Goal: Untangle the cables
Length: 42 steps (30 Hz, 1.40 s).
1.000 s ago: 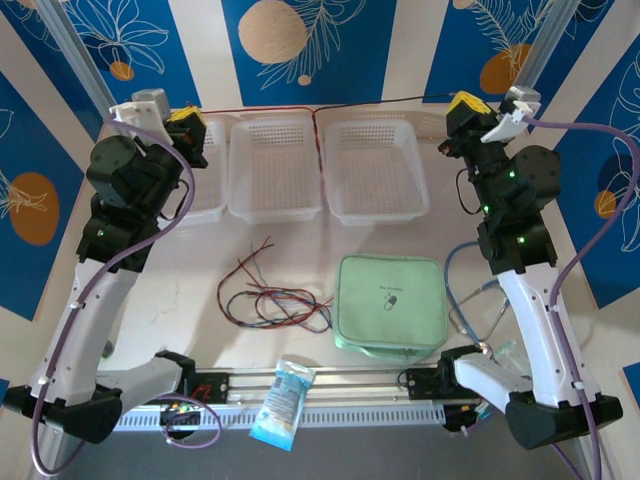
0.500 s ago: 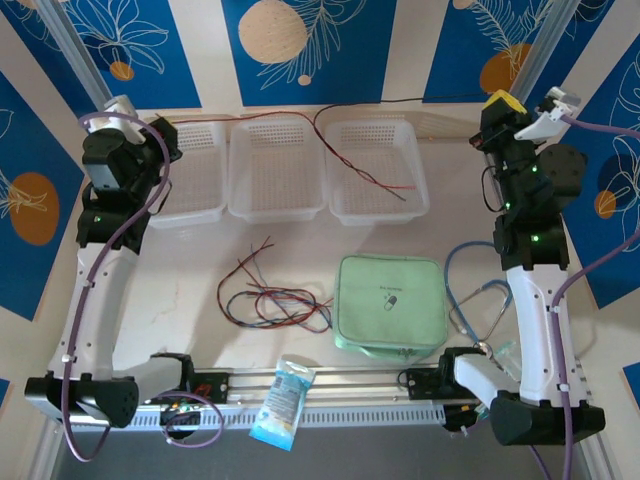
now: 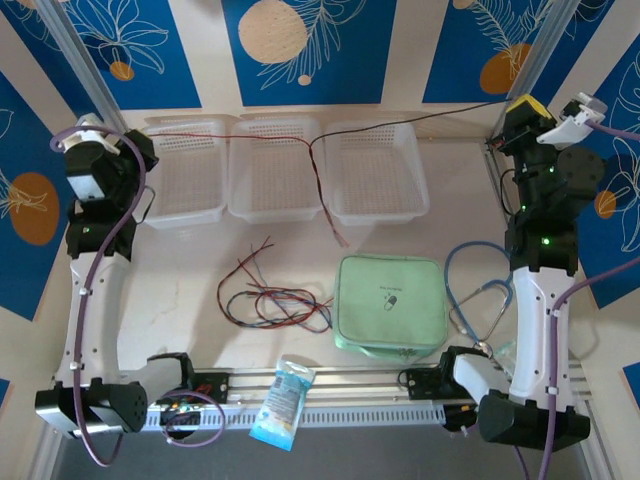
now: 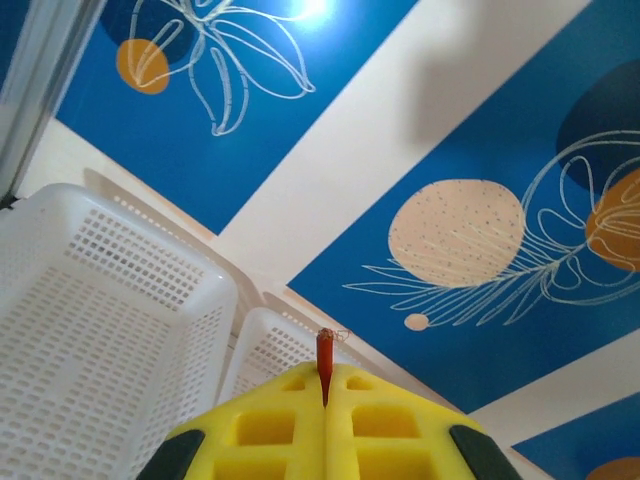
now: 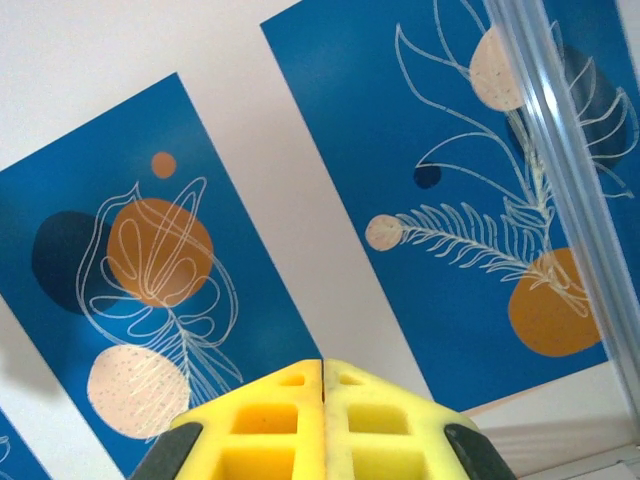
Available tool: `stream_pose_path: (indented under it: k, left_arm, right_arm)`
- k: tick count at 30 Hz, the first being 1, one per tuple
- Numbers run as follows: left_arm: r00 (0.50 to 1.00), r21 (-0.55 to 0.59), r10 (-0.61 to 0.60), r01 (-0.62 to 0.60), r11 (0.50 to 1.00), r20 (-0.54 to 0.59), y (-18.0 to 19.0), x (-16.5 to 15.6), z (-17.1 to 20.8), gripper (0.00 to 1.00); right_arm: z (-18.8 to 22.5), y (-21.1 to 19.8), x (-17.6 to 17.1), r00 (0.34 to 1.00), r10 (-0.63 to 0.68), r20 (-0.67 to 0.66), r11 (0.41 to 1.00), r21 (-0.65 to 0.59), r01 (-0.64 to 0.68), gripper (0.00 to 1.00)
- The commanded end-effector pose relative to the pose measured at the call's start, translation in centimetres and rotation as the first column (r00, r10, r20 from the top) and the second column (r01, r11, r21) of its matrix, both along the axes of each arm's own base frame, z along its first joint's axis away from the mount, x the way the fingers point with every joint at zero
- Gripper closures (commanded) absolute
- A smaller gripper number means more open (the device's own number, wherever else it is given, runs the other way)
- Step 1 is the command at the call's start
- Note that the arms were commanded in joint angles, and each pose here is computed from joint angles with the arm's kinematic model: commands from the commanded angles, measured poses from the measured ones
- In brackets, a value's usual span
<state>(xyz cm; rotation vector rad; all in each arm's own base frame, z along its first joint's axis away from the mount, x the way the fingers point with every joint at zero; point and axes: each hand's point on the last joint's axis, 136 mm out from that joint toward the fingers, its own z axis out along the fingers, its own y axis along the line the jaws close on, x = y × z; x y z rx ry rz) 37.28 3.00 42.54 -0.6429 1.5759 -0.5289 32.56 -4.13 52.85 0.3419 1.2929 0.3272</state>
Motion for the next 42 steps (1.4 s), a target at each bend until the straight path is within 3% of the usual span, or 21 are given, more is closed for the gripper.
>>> stream_pose_path:
  k: [1,4,16,24,37,42]
  left_arm:
    - [0.999,-0.088,0.031,-0.029,0.996,0.03,1.7,-0.6,-0.5,1.0]
    - [0.999,-0.143,0.037,-0.032,0.989,0.029,2.8,-0.4,-1.7,1.0]
    - [0.995,-0.163,0.018,-0.034,0.986,-0.098,5.7,-0.4,-6.2,1.0]
    - [0.988,-0.228,0.129,-0.146,0.963,-0.089,8.8,-1.9,-8.1,1.0]
    - [0.957,-0.245,0.107,-0.175,0.954,-0.268,9.5,-1.8,-17.1,1.0]
    - [0.942,-0.261,0.115,-0.202,0.944,-0.315,10.0,-2.0,-19.7,1.0]
  right_arm:
    - [0.7,-1.2,-1.4,0.999,-0.039,0.032,0.999,0.014,0.039,1.0]
    - [0.7,-1.8,-1.7,0.999,-0.045,0.026,0.999,0.024,0.044,1.0]
    - [0.9,-3.0,-3.4,0.994,-0.108,0.015,0.993,-0.046,0.108,1.0]
    - [1.7,-3.6,-4.0,0.988,-0.148,0.038,0.987,-0.053,0.15,1.0]
    - [6.0,-3.4,-6.0,0.971,-0.195,0.136,0.964,-0.154,0.215,1.0]
    - [6.6,-3.5,-6.2,0.969,-0.193,0.152,0.969,-0.124,0.213,1.0]
